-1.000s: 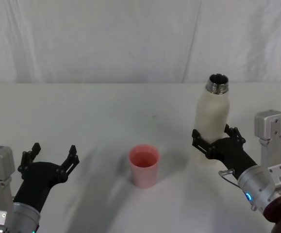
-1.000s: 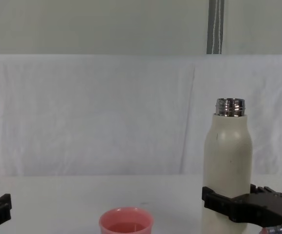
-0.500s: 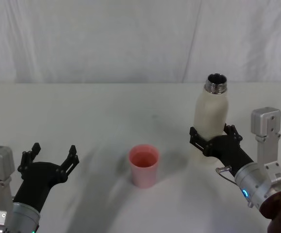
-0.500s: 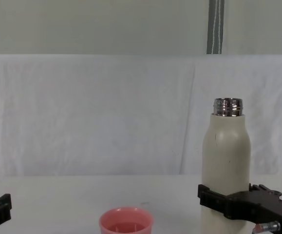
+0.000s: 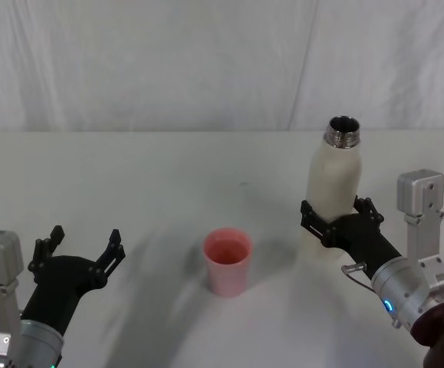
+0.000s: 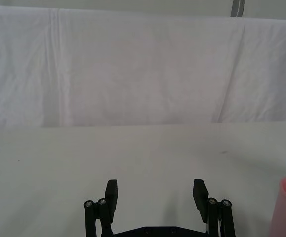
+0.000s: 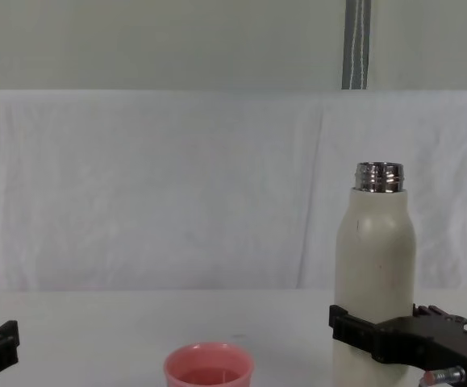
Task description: Grasp the thermos with one hand and pour water into the cup lid.
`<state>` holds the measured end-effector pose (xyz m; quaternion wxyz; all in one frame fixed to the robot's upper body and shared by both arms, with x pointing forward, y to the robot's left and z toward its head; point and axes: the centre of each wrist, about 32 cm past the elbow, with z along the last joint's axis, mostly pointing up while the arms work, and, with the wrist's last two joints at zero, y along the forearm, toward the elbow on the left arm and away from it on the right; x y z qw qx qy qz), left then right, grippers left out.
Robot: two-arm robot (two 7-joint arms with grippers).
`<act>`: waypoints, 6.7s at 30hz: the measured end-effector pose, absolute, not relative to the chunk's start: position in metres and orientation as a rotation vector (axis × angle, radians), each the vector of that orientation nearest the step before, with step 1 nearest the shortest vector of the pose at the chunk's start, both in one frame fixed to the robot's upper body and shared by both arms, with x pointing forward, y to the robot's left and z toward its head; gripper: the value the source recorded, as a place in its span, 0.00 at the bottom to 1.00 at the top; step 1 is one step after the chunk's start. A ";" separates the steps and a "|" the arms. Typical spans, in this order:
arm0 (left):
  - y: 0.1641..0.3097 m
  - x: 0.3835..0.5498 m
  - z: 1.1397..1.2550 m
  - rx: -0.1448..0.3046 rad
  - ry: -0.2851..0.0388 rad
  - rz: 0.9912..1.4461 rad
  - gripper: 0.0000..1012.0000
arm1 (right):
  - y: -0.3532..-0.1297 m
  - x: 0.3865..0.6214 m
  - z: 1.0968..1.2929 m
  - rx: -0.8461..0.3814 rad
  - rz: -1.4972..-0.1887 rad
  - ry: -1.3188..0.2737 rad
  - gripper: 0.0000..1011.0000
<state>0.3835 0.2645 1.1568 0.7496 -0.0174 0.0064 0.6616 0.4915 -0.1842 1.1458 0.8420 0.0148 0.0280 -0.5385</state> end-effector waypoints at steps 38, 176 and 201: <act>0.265 0.384 1.157 -0.038 0.014 1.446 0.99 | -0.185 0.492 1.149 0.036 -1.135 0.050 0.95; 0.265 0.384 1.157 -0.038 0.014 1.446 0.99 | -0.169 0.453 1.207 -0.781 -0.993 -1.015 0.95; 0.265 0.384 1.157 -0.038 0.014 1.446 0.99 | -0.164 0.457 1.201 -0.830 -0.954 -1.113 0.95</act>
